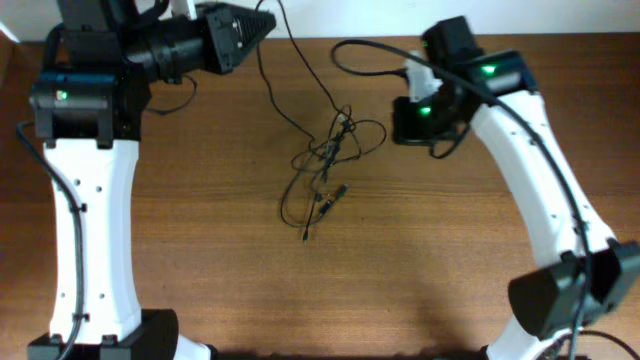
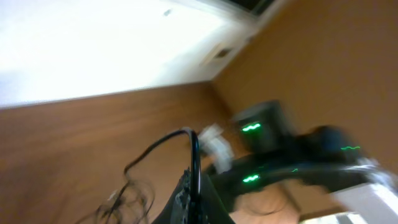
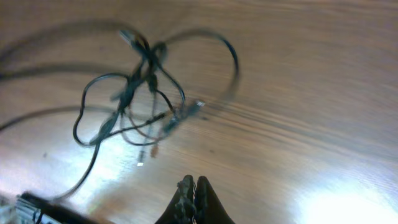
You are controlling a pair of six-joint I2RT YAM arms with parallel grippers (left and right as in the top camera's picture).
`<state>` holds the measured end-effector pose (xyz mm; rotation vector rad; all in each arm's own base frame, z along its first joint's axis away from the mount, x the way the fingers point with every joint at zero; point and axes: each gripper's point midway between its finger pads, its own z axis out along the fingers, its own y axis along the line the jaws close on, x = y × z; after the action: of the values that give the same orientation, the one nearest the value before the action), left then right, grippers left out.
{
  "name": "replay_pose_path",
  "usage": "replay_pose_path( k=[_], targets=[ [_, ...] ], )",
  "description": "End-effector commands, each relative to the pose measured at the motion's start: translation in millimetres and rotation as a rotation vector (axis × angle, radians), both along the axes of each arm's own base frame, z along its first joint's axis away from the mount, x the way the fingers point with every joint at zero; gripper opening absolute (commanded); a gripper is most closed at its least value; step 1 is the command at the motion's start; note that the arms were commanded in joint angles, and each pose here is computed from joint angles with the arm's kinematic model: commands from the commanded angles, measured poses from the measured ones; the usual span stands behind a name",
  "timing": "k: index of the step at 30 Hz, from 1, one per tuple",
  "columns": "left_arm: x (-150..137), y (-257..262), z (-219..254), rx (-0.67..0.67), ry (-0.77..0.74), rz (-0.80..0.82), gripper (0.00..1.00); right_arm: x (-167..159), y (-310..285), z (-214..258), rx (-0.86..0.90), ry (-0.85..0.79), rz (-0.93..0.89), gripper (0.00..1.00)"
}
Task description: Untangle cables
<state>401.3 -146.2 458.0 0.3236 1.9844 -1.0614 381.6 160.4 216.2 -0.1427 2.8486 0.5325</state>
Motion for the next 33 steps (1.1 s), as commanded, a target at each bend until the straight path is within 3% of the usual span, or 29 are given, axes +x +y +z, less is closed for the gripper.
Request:
replay_pose_path(
  k=[1, 8, 11, 14, 17, 19, 20, 22, 25, 27, 30, 33],
  targets=[
    [25.9, 21.3, -39.6, 0.154, 0.042, 0.126, 0.0, -6.6, -28.2, 26.2, -0.093, -0.084, -0.08, 0.04],
    [35.9, 27.7, -118.5, 0.31, 0.211, 0.066, 0.0, -17.2, -77.0, 40.9, -0.297, -0.127, -0.261, 0.04],
    [44.0, 50.4, -146.4, 0.428, 0.283, 0.166, 0.0, -31.0, -115.4, 44.4, -0.478, -0.116, -0.386, 0.04],
    [47.3, 73.5, -159.8, 0.537, 0.316, 0.263, 0.0, -35.2, -128.7, 47.0, -0.543, -0.117, -0.432, 0.04],
    [49.3, 88.0, -167.6, 0.603, 0.336, 0.32, 0.04, -36.0, -128.8, 51.5, -0.525, -0.129, -0.462, 0.04],
    [49.1, 83.6, -169.5, 0.592, 0.341, 0.302, 0.08, -31.1, -105.1, 47.7, -0.413, -0.119, -0.388, 0.04],
    [48.1, 76.4, -172.7, 0.594, 0.348, 0.282, 0.14, -23.2, -68.3, 43.5, -0.26, -0.113, -0.251, 0.11],
    [46.5, 74.6, -180.4, 0.626, 0.368, 0.281, 0.16, -11.6, -40.8, 35.5, -0.162, -0.104, -0.191, 0.26],
    [40.3, 107.8, -195.9, 0.786, 0.433, 0.389, 0.1, 9.5, -6.3, 8.1, -0.062, -0.053, -0.142, 0.41],
    [37.9, 120.7, -198.5, 0.847, 0.448, 0.432, 0.0, 24.1, 17.5, -12.4, -0.014, -0.025, -0.145, 0.52],
    [39.1, 108.9, -195.2, 0.79, 0.436, 0.394, 0.0, 50.3, 48.4, -49.2, 0.02, -0.007, -0.187, 0.59],
    [36.8, 53.8, -131.9, 0.528, 0.254, 0.197, 0.0, 68.3, 51.5, -78.4, 0.028, 0.02, -0.238, 0.59]
  ],
)
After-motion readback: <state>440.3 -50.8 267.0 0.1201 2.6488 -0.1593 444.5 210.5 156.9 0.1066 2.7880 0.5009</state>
